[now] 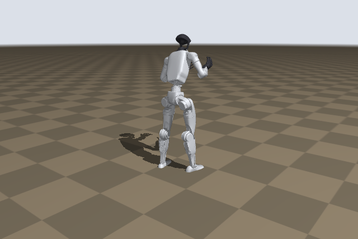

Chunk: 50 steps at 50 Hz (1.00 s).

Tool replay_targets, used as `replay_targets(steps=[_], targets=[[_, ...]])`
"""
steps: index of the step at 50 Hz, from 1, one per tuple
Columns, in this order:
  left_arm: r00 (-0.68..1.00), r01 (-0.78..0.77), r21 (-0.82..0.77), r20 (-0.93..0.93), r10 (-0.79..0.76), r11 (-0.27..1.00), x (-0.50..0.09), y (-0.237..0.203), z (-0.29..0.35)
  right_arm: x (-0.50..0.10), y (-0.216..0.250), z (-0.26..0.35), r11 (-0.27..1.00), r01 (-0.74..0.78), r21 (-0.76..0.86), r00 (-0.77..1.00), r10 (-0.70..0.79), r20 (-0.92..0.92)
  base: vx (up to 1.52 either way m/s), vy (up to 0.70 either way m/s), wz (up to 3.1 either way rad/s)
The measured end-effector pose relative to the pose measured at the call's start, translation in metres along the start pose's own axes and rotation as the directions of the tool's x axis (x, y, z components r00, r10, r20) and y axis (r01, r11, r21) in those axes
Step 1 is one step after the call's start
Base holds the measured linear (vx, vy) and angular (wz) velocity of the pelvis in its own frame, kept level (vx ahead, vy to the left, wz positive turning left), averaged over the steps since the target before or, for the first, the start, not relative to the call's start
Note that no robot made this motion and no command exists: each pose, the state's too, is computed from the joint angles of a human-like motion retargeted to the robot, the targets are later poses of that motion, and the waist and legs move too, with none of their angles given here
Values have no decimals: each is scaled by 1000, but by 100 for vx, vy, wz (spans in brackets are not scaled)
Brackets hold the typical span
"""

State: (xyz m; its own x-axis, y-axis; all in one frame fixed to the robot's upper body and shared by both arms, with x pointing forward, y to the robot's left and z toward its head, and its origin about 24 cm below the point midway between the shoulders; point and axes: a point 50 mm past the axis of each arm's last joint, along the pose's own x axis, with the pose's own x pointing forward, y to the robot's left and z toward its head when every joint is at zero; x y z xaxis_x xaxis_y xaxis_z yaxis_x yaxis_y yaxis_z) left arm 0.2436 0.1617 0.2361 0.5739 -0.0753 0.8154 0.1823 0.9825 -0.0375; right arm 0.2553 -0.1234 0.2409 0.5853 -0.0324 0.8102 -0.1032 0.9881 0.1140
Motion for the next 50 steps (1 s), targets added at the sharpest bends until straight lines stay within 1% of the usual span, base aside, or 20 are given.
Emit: replay_targets(steps=[6,11,17,22,27,32,39,50], targets=[[999,27,-32,28,-26,999,7,-10,1,1,-7,-1,1000,17,-16,1000,-17,-6,26,-13,60],[1000,18,-78,21,-17,997,7,-14,-1,3,-13,1,999,28,-39,1000,-28,3,30,-13,50],[1000,-22,-113,-17,20,993,0,-13,-6,9,-16,6,998,37,-59,999,-35,40,30,-22,26],[996,-83,-154,-56,75,985,-9,-11,-11,13,-16,11,995,16,-99,998,-9,65,36,-24,42],[985,-142,-195,-121,119,971,-21,-9,-16,8,-19,7,990,6,-143,999,-1,40,44,-7,32],[979,-163,-220,-160,130,962,-31,-11,-16,-3,-28,2,982,12,-188,1000,-15,-11,37,-10,24],[979,-171,-208,-146,143,963,-30,-7,-11,-9,-34,1,974,-7,-227,999,-2,-38,30,-14,-1],[960,-242,-153,-184,213,958,-41,4,-19,-6,-29,0,978,-41,-204,999,33,-41,28,-6,-47]])
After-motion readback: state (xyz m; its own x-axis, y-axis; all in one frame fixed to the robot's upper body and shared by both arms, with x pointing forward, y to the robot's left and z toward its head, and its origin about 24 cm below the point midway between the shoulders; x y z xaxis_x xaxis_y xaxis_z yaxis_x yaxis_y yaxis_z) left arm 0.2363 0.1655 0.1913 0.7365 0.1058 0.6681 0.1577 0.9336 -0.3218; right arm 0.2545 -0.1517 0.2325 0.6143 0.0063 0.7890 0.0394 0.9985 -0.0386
